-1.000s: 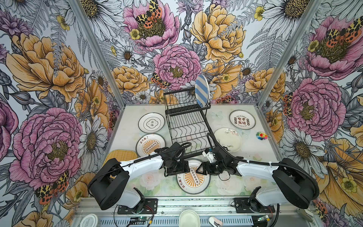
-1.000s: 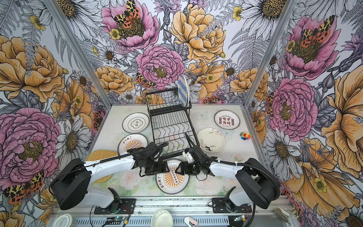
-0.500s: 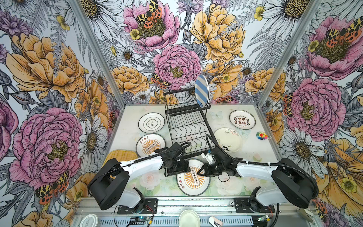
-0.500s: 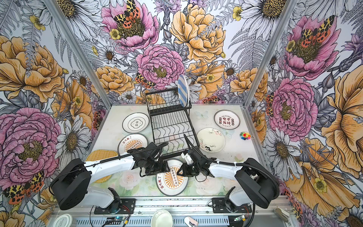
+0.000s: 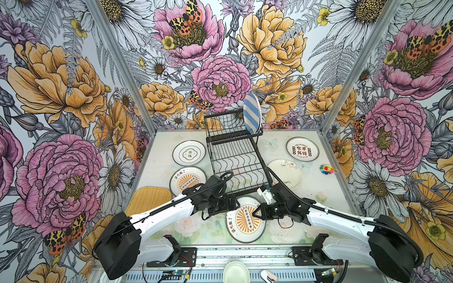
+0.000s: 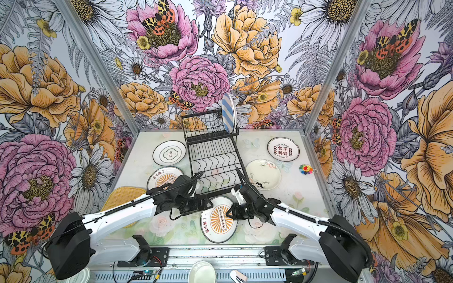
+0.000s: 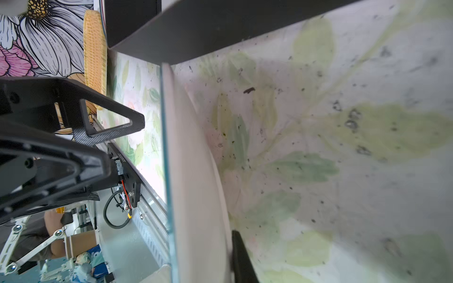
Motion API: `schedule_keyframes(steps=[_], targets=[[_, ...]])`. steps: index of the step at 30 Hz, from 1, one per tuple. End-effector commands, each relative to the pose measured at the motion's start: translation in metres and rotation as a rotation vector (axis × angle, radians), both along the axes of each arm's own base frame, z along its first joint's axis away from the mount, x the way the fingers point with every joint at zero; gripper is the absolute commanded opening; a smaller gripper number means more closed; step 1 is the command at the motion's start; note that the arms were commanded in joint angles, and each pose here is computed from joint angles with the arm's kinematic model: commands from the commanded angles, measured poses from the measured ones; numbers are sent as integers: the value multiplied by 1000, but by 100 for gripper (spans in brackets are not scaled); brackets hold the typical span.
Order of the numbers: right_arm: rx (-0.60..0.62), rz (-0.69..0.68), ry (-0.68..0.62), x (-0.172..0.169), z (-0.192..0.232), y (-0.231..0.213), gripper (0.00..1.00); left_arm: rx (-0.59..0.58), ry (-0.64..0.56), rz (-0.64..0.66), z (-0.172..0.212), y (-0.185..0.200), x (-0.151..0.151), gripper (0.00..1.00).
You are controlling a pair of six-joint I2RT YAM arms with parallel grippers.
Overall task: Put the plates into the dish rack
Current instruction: 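Lift the sunburst plate upright with the right gripper while the left gripper draws back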
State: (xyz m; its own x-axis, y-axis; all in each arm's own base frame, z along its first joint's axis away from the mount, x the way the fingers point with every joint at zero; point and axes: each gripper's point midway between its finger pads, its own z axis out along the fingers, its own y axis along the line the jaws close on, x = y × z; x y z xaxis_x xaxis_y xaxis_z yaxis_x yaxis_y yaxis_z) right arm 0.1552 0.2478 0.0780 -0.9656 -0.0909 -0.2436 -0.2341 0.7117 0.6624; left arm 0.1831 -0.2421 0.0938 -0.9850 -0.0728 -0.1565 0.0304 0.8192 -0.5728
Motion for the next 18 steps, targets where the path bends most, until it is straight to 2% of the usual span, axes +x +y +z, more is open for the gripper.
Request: schedule_keyframes(steps=[1,10,18], targets=[[-58,-49,-98,10,32,-14,0,0,-28,54,3,12,6,99],[-196,-146,-319,30,125,-51,0,-4,-99,165,15,41,17,99],[-271,-224,-585,78,230,-54,0,-3,-125,221,16,56,24,99]])
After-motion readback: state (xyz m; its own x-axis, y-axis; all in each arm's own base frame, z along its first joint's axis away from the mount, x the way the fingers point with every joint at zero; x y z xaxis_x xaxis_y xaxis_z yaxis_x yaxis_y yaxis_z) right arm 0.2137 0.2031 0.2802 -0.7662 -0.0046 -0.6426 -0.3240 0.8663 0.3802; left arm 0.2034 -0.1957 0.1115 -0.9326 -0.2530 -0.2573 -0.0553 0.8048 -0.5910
